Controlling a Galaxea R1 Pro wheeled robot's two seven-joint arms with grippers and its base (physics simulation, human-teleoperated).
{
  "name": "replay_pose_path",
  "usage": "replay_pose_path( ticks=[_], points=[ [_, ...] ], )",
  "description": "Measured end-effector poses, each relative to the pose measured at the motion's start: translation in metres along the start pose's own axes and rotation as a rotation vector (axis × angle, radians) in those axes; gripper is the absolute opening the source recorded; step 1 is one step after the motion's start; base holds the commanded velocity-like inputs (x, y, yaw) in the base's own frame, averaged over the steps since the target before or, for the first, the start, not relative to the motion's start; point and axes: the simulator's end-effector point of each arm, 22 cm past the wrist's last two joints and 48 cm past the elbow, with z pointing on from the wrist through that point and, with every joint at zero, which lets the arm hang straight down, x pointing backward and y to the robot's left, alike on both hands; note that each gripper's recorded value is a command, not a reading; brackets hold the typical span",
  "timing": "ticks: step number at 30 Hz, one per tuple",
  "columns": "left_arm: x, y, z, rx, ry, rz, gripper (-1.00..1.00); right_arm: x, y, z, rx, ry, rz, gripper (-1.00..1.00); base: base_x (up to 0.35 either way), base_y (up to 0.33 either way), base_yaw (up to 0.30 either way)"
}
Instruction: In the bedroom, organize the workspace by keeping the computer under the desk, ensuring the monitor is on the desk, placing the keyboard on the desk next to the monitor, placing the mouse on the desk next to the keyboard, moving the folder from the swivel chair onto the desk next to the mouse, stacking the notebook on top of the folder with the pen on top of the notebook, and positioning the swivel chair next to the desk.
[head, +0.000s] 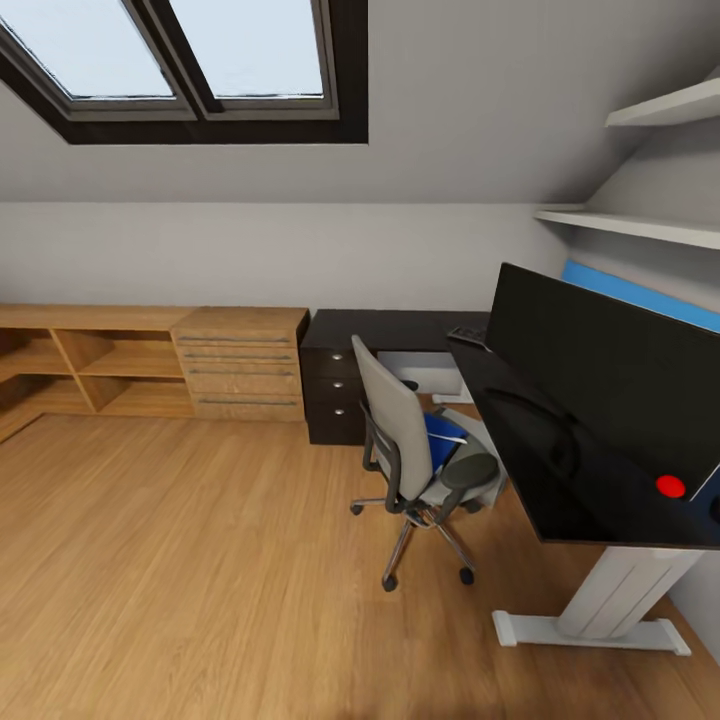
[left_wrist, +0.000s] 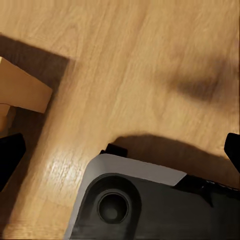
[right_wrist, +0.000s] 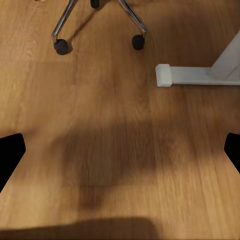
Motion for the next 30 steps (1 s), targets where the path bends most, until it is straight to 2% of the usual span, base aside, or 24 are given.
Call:
replay_pose_path(
  ticks=[6,13,30],
  points=[
    [0.006,0.001,0.007,-0.011,0.008,-0.026,1.0,0.009,0.001,0.005,0.0,0.009,0.001,1.0,0.0,0.0,0.0],
    [0.007,0.01,0.018,-0.022,0.0,-0.022,1.0,0.017,0.001,0.012,0.002,0.007,0.002,1.0,0.0,0.0,0.0],
    [0.019,0.007,0.042,-0.017,-0.004,-0.019,1.0,0.036,0.006,0.03,-0.005,0.005,0.0,1.0,0.0,0.0,-0.009]
  ],
)
